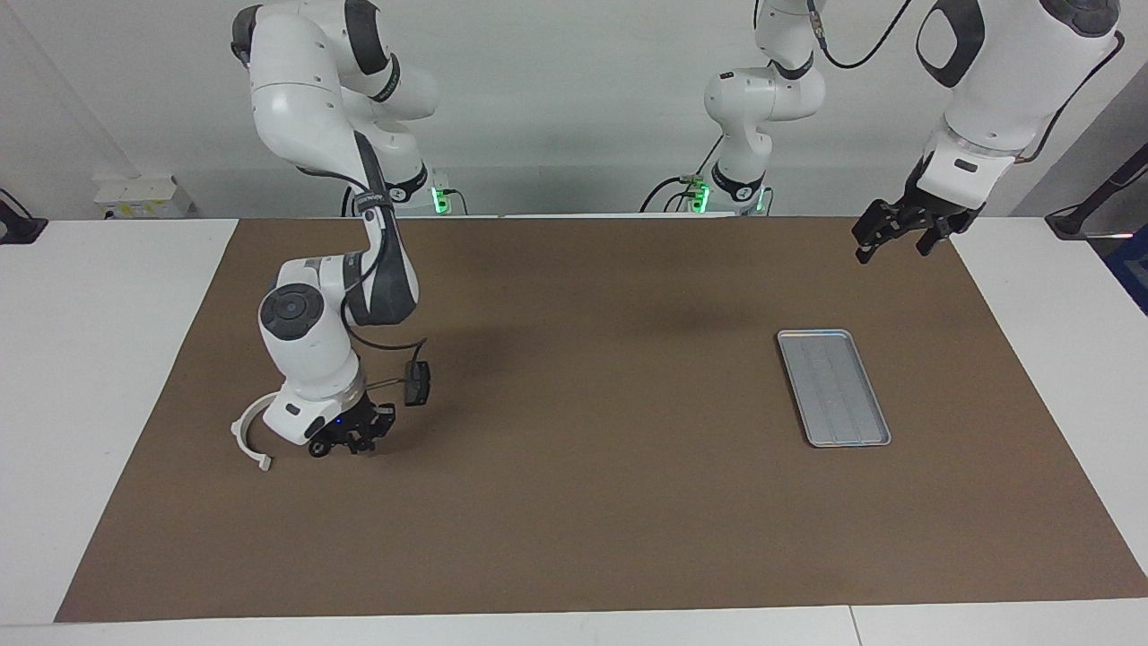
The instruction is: Place bearing gear from tray to pile
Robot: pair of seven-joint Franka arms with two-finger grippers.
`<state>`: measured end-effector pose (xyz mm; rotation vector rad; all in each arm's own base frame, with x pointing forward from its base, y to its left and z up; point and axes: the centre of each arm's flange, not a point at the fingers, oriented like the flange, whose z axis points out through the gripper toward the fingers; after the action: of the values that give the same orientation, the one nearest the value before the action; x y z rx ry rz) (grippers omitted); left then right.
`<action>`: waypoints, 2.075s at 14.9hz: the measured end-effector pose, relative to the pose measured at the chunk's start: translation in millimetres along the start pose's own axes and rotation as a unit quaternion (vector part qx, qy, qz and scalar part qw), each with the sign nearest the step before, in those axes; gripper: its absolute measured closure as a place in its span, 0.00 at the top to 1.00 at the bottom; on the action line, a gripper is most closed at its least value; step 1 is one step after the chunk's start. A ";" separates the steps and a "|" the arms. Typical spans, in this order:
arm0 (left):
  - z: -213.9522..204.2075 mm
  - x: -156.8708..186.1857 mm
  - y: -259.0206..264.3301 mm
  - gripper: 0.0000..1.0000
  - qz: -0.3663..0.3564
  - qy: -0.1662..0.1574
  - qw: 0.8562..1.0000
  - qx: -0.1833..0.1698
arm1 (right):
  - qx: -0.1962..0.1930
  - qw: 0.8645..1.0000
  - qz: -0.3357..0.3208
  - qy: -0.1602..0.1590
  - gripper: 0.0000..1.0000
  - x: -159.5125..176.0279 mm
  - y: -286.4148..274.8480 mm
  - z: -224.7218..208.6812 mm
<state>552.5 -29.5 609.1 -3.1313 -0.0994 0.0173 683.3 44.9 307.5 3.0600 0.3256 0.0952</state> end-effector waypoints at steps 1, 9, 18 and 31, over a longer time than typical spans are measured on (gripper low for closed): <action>-0.1 -0.1 0.0 1.00 0.000 0.000 1.000 0.000 | 0.001 1.000 -0.001 0.003 0.24 0.1 -1.0 5.7; -0.4 -0.2 -0.1 1.00 0.000 0.000 1.000 0.000 | 0.002 1.000 0.000 0.010 0.24 -1.5 -5.1 18.6; -0.4 -0.2 -0.9 1.00 0.000 0.000 1.000 0.000 | 0.001 1.000 0.007 0.015 0.99 -0.7 -6.2 4.9; -0.4 -0.1 -1.2 1.00 -0.001 0.000 1.000 0.000 | -0.005 1.000 0.009 0.026 1.00 -3.4 -3.4 -47.7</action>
<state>552.3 -28.3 609.5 -3.1312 -0.1019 0.0168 676.1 50.2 354.6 3.0555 0.2996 0.1764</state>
